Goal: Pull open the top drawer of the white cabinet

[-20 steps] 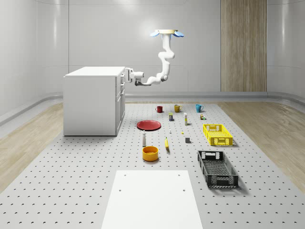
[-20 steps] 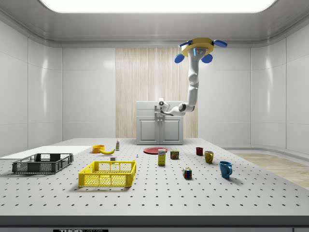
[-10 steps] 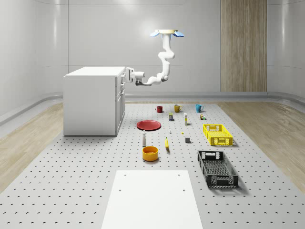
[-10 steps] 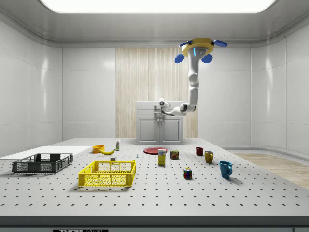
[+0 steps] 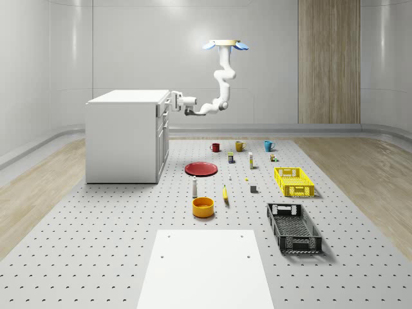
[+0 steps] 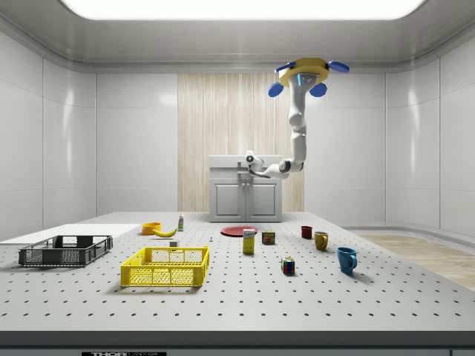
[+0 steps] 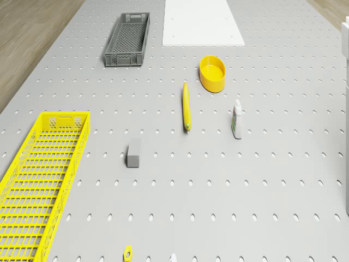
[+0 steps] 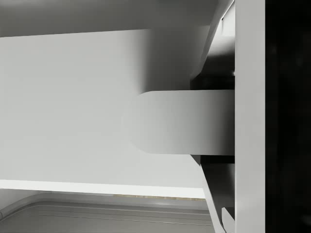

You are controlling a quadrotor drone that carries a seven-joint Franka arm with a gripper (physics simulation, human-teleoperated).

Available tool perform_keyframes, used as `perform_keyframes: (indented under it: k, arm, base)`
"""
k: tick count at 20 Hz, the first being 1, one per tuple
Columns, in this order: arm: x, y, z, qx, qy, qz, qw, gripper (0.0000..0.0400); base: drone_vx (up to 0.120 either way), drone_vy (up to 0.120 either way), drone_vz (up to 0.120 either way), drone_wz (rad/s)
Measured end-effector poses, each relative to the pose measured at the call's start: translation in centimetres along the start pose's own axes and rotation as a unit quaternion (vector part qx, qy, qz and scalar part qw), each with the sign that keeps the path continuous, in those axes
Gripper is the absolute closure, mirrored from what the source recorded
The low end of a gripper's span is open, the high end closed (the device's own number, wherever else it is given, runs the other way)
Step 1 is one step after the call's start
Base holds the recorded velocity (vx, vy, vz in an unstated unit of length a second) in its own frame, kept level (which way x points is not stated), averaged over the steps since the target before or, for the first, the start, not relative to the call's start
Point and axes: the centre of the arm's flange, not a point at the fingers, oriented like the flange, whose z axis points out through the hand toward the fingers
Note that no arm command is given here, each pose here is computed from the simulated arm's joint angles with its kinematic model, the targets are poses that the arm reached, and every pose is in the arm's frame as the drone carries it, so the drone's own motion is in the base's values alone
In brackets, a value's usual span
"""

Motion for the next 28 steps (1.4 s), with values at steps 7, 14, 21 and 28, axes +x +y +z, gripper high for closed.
perform_keyframes:
  k: [7,14,21,28]
  arm:
    - [0.9,-1.0,-3.2,0.013,0.013,-0.011,1.000,0.0281]
    - [2.1,-1.8,-6.2,0.024,0.025,-0.006,0.999,0.0276]
    - [2.1,-2.1,-8.3,0.022,0.030,-0.001,0.999,0.0254]
    - [2.0,-1.9,-10.7,0.024,0.027,0.010,0.999,0.0282]
  base:
    - [0.000,0.000,0.000,0.000]
    - [0.000,0.000,0.000,0.000]
    - [0.000,0.000,0.000,0.000]
    - [0.000,0.000,0.000,0.000]
